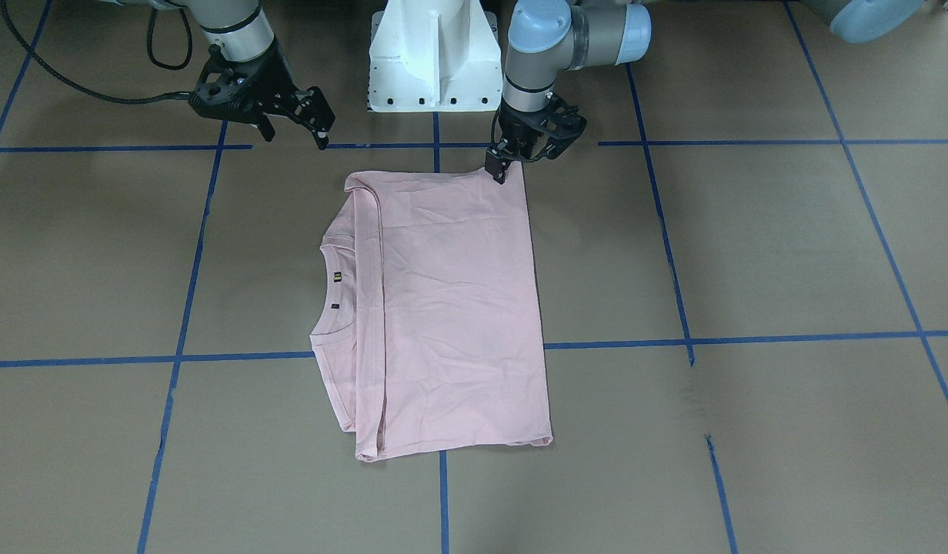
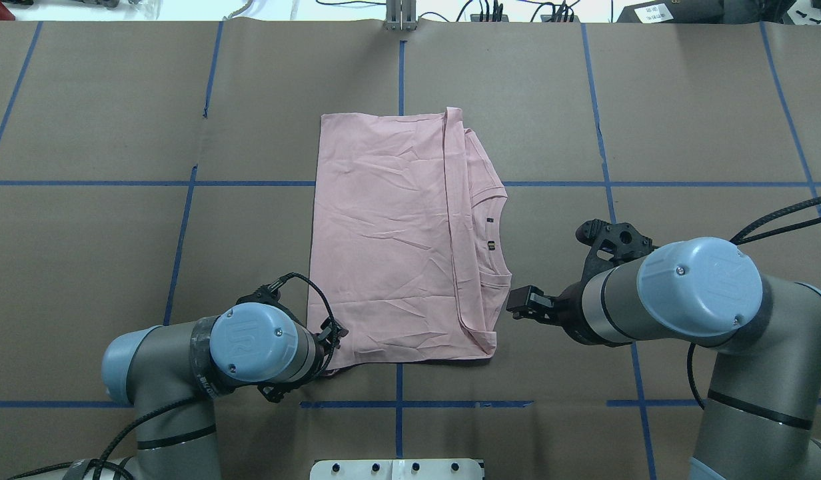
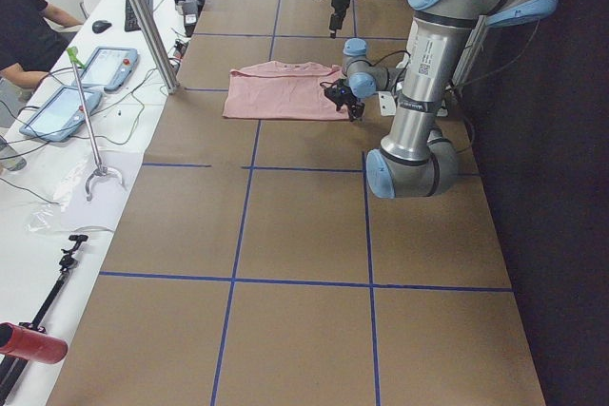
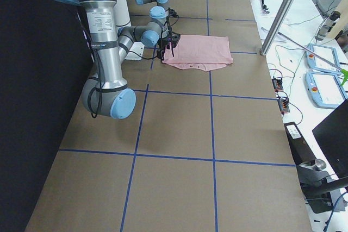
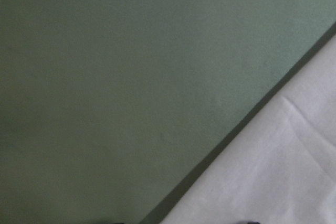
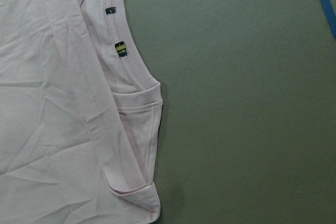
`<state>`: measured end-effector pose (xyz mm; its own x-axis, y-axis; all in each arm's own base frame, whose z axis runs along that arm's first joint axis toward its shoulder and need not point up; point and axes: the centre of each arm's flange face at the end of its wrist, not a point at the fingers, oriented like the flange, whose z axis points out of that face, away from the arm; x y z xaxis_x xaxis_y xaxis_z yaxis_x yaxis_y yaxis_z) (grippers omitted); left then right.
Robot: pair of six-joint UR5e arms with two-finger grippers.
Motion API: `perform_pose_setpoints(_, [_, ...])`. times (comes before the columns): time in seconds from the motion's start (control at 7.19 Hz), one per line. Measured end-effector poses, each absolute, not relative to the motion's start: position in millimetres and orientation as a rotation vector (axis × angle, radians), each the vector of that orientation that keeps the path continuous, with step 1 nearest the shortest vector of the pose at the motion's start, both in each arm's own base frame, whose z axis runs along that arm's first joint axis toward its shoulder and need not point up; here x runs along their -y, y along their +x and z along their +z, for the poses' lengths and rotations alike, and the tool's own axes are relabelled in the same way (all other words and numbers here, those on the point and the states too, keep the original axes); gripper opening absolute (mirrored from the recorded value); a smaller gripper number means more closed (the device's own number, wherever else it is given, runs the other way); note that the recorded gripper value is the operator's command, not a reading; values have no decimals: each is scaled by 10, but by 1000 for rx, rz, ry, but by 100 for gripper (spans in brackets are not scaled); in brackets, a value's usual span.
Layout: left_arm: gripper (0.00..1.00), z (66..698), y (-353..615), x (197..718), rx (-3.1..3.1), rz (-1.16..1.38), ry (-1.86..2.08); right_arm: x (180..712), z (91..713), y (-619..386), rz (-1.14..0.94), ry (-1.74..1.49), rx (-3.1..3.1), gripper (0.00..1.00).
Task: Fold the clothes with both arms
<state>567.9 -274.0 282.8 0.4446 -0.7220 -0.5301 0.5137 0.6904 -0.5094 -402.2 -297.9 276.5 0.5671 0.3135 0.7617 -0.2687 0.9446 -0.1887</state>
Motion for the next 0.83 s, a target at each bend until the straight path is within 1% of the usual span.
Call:
perform_pose_setpoints(0.14, [0, 2828, 5679, 2742, -797, -787, -292, 2978, 2767, -4024, 342, -54, 905, 100])
perform_pose_setpoints(0.83, [0, 2743, 5630, 2722, -801, -767, -287, 2989, 2809, -4049, 343, -54, 895, 100])
